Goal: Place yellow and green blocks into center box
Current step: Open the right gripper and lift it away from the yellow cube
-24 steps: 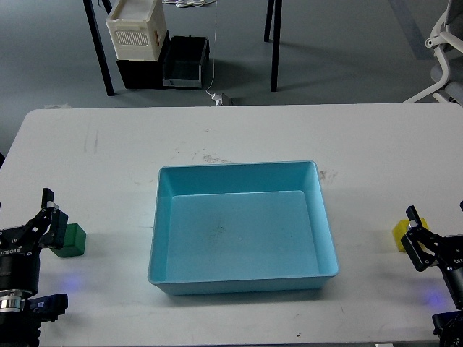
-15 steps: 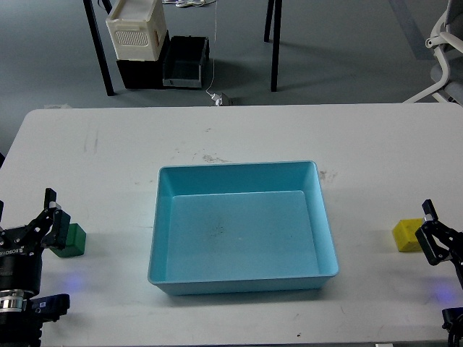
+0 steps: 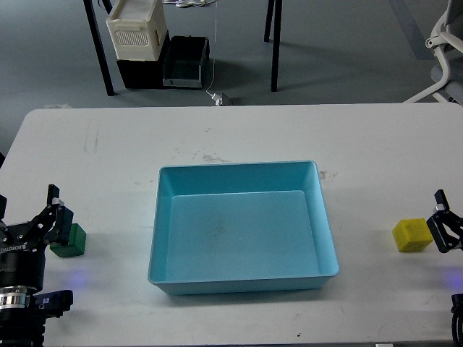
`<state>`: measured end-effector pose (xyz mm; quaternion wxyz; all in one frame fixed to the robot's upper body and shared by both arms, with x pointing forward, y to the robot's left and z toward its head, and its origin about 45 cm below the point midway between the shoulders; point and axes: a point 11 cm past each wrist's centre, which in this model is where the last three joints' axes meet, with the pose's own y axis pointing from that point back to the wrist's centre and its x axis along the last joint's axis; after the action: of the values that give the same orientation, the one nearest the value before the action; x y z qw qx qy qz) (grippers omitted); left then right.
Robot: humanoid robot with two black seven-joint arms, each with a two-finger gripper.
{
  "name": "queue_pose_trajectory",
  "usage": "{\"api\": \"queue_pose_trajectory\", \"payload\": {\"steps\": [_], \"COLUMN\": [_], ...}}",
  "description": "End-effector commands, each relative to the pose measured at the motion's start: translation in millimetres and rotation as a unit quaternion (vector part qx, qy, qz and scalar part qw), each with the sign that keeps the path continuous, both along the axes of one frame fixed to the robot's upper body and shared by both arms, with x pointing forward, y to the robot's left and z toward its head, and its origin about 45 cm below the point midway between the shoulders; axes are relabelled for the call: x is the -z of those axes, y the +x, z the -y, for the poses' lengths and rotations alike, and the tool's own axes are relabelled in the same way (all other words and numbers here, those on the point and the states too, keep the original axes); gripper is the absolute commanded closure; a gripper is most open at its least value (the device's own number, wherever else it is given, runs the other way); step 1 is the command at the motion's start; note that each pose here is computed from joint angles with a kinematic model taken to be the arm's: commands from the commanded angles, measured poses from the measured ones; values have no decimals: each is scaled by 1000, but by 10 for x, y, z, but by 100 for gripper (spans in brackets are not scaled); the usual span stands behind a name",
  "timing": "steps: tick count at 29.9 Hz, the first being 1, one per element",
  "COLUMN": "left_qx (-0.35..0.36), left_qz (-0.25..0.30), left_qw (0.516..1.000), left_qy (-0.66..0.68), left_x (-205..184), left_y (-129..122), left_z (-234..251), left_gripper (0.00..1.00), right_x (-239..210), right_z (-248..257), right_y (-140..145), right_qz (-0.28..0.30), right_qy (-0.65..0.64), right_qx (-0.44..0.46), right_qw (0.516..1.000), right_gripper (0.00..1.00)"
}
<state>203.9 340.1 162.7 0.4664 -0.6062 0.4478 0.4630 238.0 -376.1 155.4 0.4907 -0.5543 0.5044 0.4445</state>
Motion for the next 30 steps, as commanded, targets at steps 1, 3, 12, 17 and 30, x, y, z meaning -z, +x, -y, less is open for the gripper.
{"api": "queue_pose_trajectory", "payload": {"steps": [1,3,12,17,30], "left_qx": [5,6,11,11,18], "left_qz": [11,13,24,24,19], "left_qw": [1000,1000,1000,1000,1000], "left_qy": [1,1,2,1,-4], "left_x": [-70,-80,-118,-114,-70], "left_y": [26,40,145,144,177], "left_z": [26,29,49,44,102], "left_gripper": [0,0,0,0,0], "right_x": [-249,-389,-710,-727,-1105], "right_z": [378,543,698,488,42], "right_y": [182,255,570,793,1048], "right_qz": [12,12,-60,-110,-128], "right_qy": [-66,-107,-342,-429,-670], "right_qx": [0,-11,-131,-208,-357], "right_qw": [998,994,929,872,638], "right_gripper": [0,0,0,0,0]}}
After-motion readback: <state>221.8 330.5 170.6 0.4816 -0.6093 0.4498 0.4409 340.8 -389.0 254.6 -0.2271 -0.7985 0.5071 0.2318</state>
